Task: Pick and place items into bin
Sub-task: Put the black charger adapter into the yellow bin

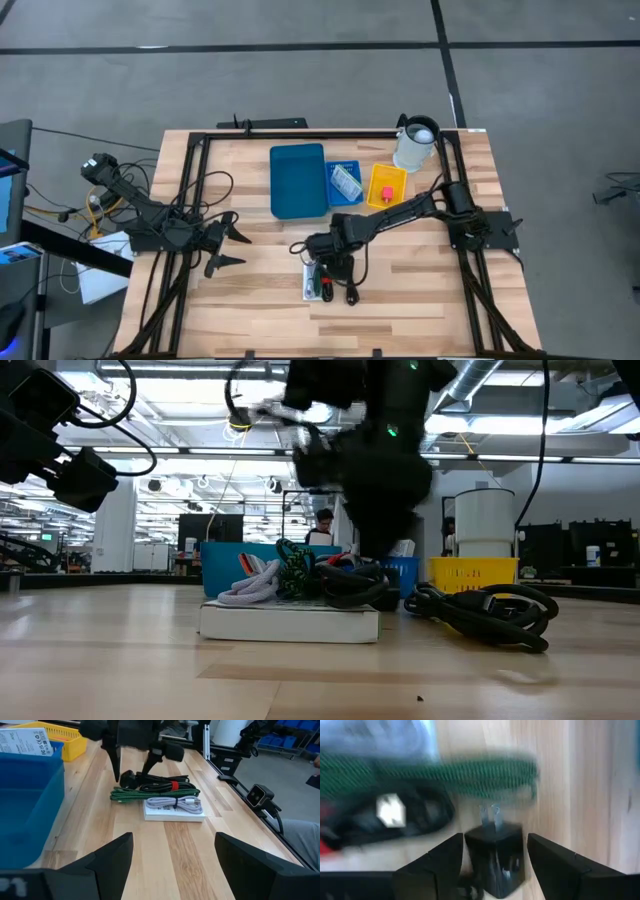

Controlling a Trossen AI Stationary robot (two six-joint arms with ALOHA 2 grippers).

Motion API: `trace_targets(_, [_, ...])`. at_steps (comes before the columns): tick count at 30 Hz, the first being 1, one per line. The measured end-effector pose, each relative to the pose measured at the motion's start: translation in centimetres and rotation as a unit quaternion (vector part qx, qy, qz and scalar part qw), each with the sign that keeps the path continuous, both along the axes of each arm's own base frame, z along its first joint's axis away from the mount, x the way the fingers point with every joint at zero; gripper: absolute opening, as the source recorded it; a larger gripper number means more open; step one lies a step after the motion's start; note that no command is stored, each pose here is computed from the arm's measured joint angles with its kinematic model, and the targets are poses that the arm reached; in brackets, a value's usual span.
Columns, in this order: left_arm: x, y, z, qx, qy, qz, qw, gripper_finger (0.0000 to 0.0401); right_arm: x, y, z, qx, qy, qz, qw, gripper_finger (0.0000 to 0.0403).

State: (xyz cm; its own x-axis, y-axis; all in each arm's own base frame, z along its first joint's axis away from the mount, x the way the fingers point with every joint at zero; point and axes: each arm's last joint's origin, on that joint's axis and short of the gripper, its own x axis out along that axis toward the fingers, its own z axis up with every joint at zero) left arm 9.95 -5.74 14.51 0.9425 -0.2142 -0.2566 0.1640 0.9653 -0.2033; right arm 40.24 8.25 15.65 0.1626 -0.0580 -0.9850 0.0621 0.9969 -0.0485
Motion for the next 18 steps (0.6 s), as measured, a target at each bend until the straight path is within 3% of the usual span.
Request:
trace_targets(10, [0.0, 0.0, 0.0, 0.0, 0.0, 0.0, 1.0, 0.027, 0.4, -0.2, -1.6, 0.006, 0.017, -0.004, 1.0, 0.0213])
trace_targets(18, [0.0, 0.0, 0.0, -0.001, -0.001, 0.0, 1.0, 0.027, 0.4, -0.2, -1.7, 0.009, 0.018, -0.001, 1.0, 0.0159])
